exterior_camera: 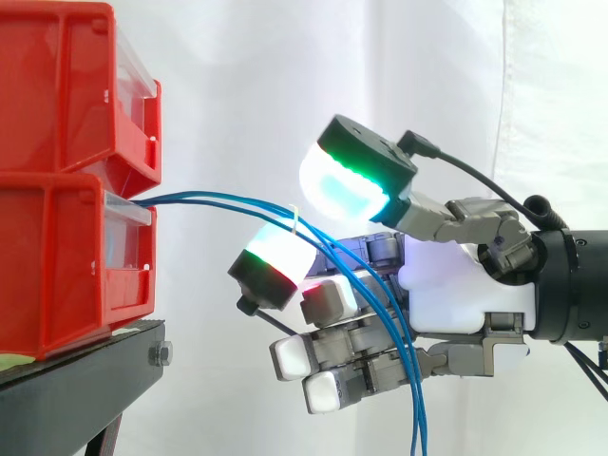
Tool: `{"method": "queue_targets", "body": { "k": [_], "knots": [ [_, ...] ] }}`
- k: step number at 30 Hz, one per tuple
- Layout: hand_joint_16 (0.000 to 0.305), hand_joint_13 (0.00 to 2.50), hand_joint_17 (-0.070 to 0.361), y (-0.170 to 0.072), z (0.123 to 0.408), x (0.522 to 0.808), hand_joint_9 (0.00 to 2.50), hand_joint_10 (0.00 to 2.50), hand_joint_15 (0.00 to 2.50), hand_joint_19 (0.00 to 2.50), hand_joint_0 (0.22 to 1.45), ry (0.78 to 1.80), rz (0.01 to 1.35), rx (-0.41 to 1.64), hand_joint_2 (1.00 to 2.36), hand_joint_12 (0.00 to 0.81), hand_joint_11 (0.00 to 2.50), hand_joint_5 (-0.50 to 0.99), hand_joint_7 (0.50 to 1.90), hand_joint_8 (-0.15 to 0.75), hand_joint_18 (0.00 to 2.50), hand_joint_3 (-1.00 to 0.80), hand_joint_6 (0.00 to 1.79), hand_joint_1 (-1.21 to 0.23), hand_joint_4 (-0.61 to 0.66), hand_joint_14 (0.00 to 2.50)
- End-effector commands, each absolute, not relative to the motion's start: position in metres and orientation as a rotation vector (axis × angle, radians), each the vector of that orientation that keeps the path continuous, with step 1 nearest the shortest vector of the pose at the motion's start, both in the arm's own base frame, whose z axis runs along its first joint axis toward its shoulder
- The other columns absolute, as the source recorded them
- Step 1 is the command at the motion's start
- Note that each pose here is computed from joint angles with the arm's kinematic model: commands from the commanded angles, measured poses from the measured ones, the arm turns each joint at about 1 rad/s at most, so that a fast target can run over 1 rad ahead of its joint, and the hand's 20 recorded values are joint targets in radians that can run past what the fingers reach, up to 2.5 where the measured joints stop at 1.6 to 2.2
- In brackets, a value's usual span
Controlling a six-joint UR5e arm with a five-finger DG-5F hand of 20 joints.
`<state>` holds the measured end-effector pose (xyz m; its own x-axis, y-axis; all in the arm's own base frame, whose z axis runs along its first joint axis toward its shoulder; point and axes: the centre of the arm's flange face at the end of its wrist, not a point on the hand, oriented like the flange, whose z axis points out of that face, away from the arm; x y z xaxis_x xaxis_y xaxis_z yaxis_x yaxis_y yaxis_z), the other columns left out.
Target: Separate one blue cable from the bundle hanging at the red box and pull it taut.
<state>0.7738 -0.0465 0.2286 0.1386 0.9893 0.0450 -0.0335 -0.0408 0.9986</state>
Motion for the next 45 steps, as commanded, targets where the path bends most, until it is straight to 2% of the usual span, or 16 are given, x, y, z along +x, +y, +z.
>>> {"method": "queue_targets", "body": {
  "k": [1,4,6,10,12,15,20,21,22,27,31,32,35,40,42,45],
  "knots": [
    [0.043,0.99,0.098,-0.047,0.229,0.774,1.20,0.02,0.60,0.54,0.50,1.063,1.149,1.282,1.00,0.364,0.93,-0.14,0.94,0.366,0.83,-0.50,0.92,-0.63,0.09,0.02],
    [0.040,0.97,0.090,-0.047,0.229,0.774,1.18,0.02,0.61,0.56,0.58,1.063,1.149,1.282,1.00,0.349,0.94,-0.15,1.03,0.344,0.80,-0.50,0.91,-0.57,0.07,0.02],
    [0.040,0.97,0.090,-0.047,0.228,0.774,1.17,0.02,0.61,0.57,0.60,1.064,1.148,1.283,1.00,0.353,0.92,-0.15,1.07,0.344,0.80,-0.50,0.91,-0.60,0.07,0.02],
    [0.041,0.96,0.093,-0.047,0.228,0.774,1.16,0.02,0.62,0.58,0.61,1.064,1.148,1.283,1.02,0.355,0.96,-0.15,1.18,0.350,0.80,-0.28,0.92,-0.72,0.11,0.02],
    [0.041,0.95,0.093,-0.047,0.229,0.774,1.16,0.02,0.62,0.58,0.62,1.062,1.150,1.281,1.02,0.357,0.96,-0.15,1.13,0.349,0.80,-0.22,0.94,-0.74,0.08,0.02],
    [0.042,0.95,0.095,-0.047,0.229,0.774,1.14,0.02,0.62,0.58,0.63,1.062,1.150,1.281,1.02,0.358,0.97,-0.15,1.15,0.346,0.80,-0.15,0.95,-0.78,0.04,0.02],
    [0.043,0.91,0.096,-0.047,0.228,0.774,1.09,0.02,0.62,0.58,0.69,1.064,1.148,1.283,1.02,0.350,0.98,-0.17,1.05,0.323,0.80,-0.27,0.96,-0.84,-0.01,0.02],
    [0.043,0.91,0.096,-0.047,0.229,0.774,1.08,0.02,0.63,0.58,0.70,1.063,1.149,1.282,1.01,0.346,0.98,-0.17,1.02,0.325,0.80,-0.34,0.96,-0.84,-0.01,0.02],
    [0.042,0.90,0.095,-0.047,0.228,0.773,1.08,0.02,0.62,0.58,0.69,1.064,1.150,1.284,1.00,0.343,0.97,-0.17,1.02,0.325,0.80,-0.50,0.95,-0.86,0.03,0.02],
    [0.045,0.92,0.101,-0.046,0.228,0.773,1.14,0.02,0.63,0.60,0.54,1.065,1.150,1.282,1.00,0.359,0.96,-0.15,1.03,0.348,0.81,-0.50,0.93,-0.67,0.08,0.02],
    [0.045,0.93,0.101,-0.050,0.229,0.773,1.18,0.02,0.62,0.63,0.58,1.058,1.149,1.281,1.00,0.353,0.94,-0.14,1.07,0.345,0.81,-0.50,0.92,-0.47,0.08,0.02],
    [0.045,0.93,0.101,-0.051,0.230,0.774,1.18,0.02,0.63,0.62,0.58,1.056,1.149,1.281,1.00,0.354,0.94,-0.14,1.07,0.341,0.81,-0.50,0.92,-0.47,0.08,0.02],
    [0.045,0.93,0.100,-0.054,0.228,0.774,1.17,0.02,0.63,0.62,0.60,1.054,1.144,1.284,1.01,0.356,0.94,-0.15,1.08,0.346,0.81,-0.45,0.92,-0.52,0.08,0.02],
    [0.045,0.91,0.102,-0.055,0.230,0.773,1.12,0.02,0.63,0.63,0.62,1.054,1.146,1.282,1.02,0.359,0.97,-0.16,1.19,0.344,0.80,-0.16,0.93,-0.76,0.08,0.02],
    [0.046,0.91,0.102,-0.056,0.228,0.774,1.11,0.02,0.63,0.63,0.63,1.055,1.145,1.283,1.02,0.359,0.96,-0.16,1.21,0.344,0.80,-0.13,0.94,-0.77,0.07,0.02],
    [0.045,0.90,0.102,-0.058,0.230,0.773,1.08,0.02,0.63,0.61,0.66,1.050,1.143,1.284,1.02,0.356,0.98,-0.16,1.13,0.331,0.80,-0.13,0.96,-0.82,-0.01,0.02]
  ]
}}
